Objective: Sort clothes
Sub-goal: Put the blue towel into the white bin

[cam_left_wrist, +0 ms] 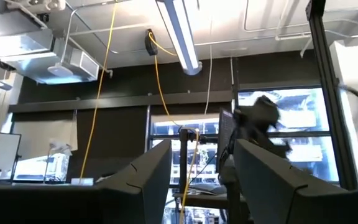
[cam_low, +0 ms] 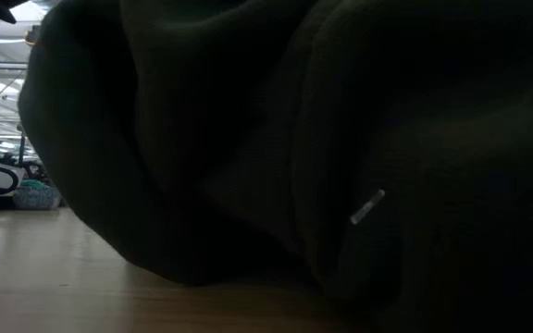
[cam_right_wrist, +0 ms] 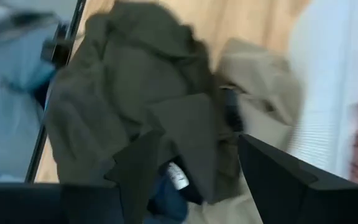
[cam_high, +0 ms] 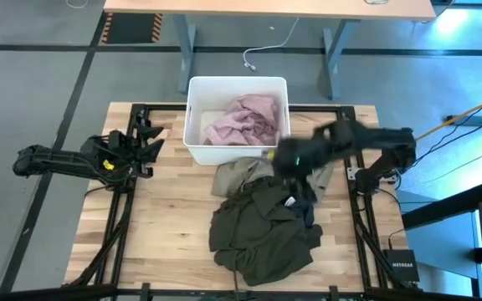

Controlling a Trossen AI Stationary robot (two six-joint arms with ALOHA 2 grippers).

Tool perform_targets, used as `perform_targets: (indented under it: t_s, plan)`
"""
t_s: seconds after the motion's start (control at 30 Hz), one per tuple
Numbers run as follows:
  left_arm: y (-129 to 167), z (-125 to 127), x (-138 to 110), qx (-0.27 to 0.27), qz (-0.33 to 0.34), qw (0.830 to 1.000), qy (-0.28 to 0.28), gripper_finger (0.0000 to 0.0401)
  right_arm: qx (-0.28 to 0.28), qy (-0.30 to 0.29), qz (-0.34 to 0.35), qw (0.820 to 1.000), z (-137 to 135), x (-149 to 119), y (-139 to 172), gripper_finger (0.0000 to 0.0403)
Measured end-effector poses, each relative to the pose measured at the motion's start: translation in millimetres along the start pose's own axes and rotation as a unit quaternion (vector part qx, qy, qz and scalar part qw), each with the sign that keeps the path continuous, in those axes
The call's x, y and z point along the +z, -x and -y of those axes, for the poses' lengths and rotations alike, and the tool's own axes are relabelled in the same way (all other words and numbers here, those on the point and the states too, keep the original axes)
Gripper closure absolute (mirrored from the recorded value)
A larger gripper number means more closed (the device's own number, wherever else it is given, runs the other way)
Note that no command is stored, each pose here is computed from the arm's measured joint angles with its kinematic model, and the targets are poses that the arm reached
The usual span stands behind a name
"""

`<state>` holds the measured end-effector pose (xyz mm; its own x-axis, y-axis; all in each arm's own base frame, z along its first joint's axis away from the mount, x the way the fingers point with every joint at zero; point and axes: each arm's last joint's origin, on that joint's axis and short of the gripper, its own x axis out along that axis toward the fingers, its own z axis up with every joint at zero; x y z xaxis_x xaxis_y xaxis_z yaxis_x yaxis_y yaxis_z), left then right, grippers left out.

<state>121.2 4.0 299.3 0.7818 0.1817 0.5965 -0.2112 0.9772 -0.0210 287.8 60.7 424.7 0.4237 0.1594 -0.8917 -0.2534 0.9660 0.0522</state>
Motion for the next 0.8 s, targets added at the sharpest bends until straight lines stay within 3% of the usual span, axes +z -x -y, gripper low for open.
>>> perform_targets:
  t_s: [0.3, 0.5, 0.63, 0.8]
  plan:
    - [0.0, 0.0, -0.1, 0.0, 0.0, 1.0, 0.007, 0.0231, 0.012, 0.057, -0.074, 0.996, -60.3, -19.2, -80.3, 0.0167]
    - [0.0, 0.0, -0.1, 0.0, -0.001, 1.0, 0.007, 0.0231, 0.016, 0.096, -0.052, 0.994, -87.1, -35.1, -126.6, 0.0167]
    - [0.0, 0.0, -0.2, 0.0, -0.001, 1.0, 0.012, 0.0231, 0.043, 0.123, -0.023, 0.991, -100.2, -41.9, -147.3, 0.0167]
    - [0.0, 0.0, -0.2, 0.0, -0.001, 1.0, 0.017, 0.0231, 0.018, 0.103, -0.062, 0.993, -98.7, -55.1, -153.1, 0.0167]
